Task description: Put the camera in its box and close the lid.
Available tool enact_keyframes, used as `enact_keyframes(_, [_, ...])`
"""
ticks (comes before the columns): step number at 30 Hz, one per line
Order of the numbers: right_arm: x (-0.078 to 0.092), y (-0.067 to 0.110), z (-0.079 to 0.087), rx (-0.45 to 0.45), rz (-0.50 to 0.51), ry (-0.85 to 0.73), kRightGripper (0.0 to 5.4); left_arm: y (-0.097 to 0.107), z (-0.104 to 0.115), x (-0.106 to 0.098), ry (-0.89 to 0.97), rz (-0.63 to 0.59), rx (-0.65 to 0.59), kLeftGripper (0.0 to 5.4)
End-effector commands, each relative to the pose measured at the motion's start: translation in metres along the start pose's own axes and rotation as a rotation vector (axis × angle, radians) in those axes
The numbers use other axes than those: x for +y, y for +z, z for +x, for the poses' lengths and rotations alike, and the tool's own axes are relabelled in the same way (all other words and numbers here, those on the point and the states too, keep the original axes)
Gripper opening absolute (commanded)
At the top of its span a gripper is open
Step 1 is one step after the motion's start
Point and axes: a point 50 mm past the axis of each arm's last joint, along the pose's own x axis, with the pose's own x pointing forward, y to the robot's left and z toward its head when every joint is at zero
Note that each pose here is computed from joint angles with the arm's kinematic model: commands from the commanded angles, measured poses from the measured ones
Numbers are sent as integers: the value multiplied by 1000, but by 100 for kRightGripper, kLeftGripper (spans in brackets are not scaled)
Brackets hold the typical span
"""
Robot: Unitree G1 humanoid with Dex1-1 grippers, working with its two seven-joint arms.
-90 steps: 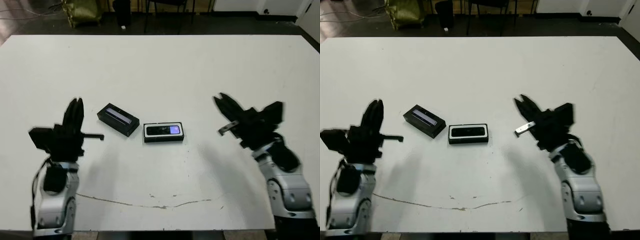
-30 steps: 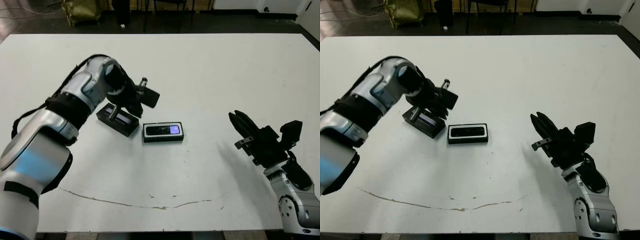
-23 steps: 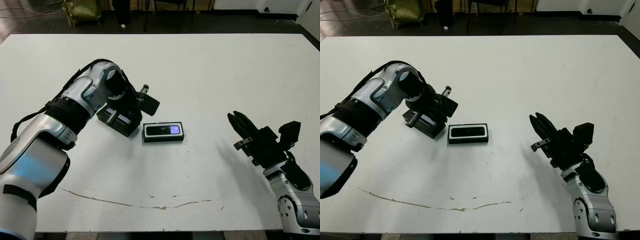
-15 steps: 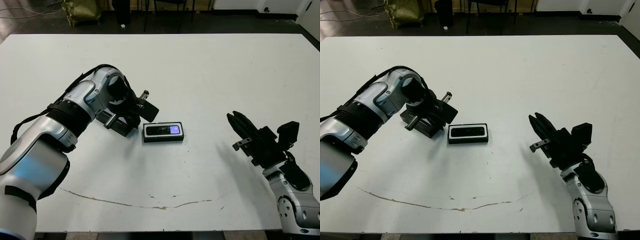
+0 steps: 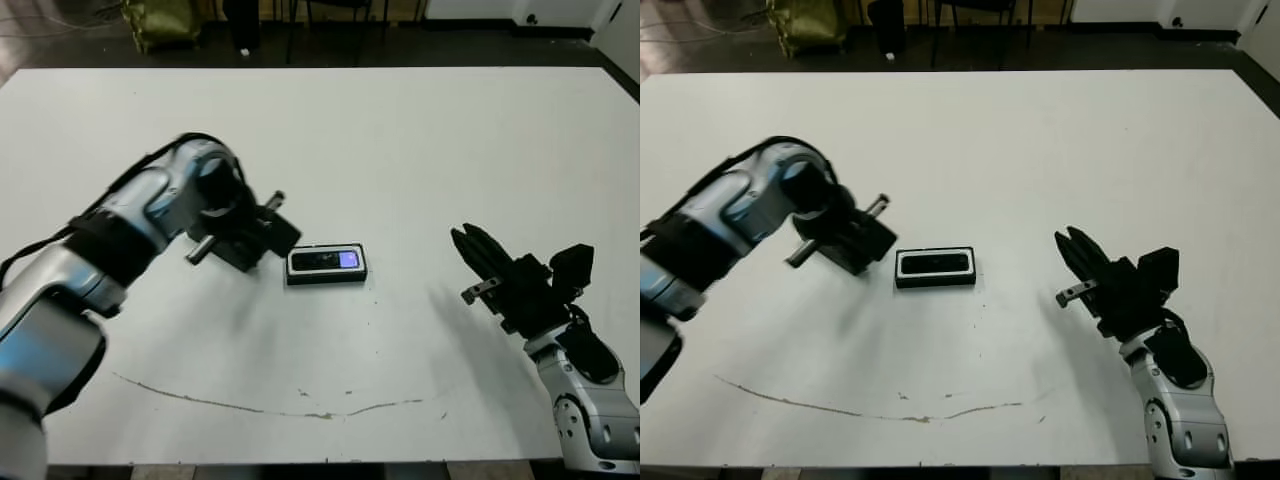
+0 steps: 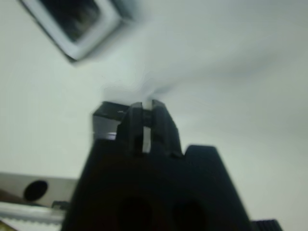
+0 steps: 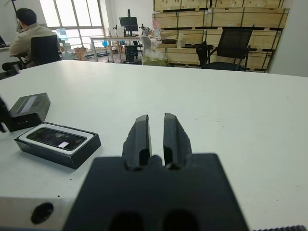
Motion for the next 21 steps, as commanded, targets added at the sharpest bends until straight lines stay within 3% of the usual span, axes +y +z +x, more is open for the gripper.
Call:
enact_keyframes(1, [-2, -5, -3, 30, -8, -2, 1, -6, 7, -25, -78, -25, -8, 0])
enact_keyframes(5, [-2, -6, -2, 28, -2, 4, 1, -5, 7, -43, -126, -2, 3, 0])
enact_keyframes(10, [-2, -4, -3, 50, -16, -10, 1, -4, -2, -52, -148, -54, -90, 0])
enact_keyframes(16, [-2, -5, -3, 45, -2, -6, 1, 15, -50, -34, 8, -2, -147, 0])
enact_keyframes(21, [-1, -4, -3, 51, -28, -8, 1, 12, -89, -12, 283, -70, -241, 0])
